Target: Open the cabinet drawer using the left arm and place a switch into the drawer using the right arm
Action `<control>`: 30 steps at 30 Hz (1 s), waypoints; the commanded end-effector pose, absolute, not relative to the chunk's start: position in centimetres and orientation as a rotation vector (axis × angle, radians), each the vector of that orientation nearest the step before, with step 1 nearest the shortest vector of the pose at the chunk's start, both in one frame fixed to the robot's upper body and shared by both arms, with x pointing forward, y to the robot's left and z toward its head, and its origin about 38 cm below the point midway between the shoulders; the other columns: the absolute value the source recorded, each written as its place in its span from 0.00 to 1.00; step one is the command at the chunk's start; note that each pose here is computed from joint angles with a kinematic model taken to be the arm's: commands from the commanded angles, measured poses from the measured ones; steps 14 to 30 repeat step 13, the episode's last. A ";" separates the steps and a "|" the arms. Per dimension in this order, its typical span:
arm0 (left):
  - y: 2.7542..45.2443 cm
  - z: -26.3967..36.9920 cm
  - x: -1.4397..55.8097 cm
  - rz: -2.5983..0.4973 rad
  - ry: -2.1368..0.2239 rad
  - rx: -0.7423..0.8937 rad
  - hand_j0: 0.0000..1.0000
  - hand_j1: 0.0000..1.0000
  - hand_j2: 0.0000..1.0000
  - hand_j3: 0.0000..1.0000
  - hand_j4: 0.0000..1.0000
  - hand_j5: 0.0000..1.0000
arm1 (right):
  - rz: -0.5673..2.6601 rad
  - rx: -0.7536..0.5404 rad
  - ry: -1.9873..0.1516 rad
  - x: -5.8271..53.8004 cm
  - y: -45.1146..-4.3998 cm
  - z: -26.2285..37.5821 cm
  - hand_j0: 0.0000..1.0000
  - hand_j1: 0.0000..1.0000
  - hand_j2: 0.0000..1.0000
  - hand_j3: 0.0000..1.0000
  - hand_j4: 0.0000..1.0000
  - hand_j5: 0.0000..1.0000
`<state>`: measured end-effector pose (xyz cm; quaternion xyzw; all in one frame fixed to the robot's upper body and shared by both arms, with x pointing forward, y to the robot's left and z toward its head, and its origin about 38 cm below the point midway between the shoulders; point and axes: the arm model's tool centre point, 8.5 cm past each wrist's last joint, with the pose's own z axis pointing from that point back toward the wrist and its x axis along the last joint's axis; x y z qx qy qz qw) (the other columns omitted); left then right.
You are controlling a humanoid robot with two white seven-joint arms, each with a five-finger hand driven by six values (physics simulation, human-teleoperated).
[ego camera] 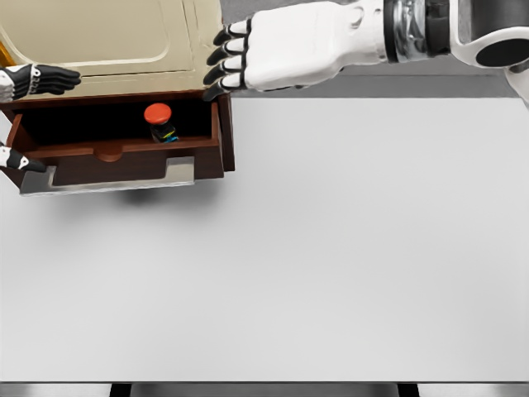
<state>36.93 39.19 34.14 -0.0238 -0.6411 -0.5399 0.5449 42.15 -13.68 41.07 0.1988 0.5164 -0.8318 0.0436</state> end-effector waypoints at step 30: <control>36.1 30.9 33.6 -1.613 -1.694 -0.209 1.00 1.00 1.00 1.00 1.00 1.00 | -3.025 0.575 1.574 38.5 -29.8 31.0 1.00 1.00 1.00 1.00 1.00 1.00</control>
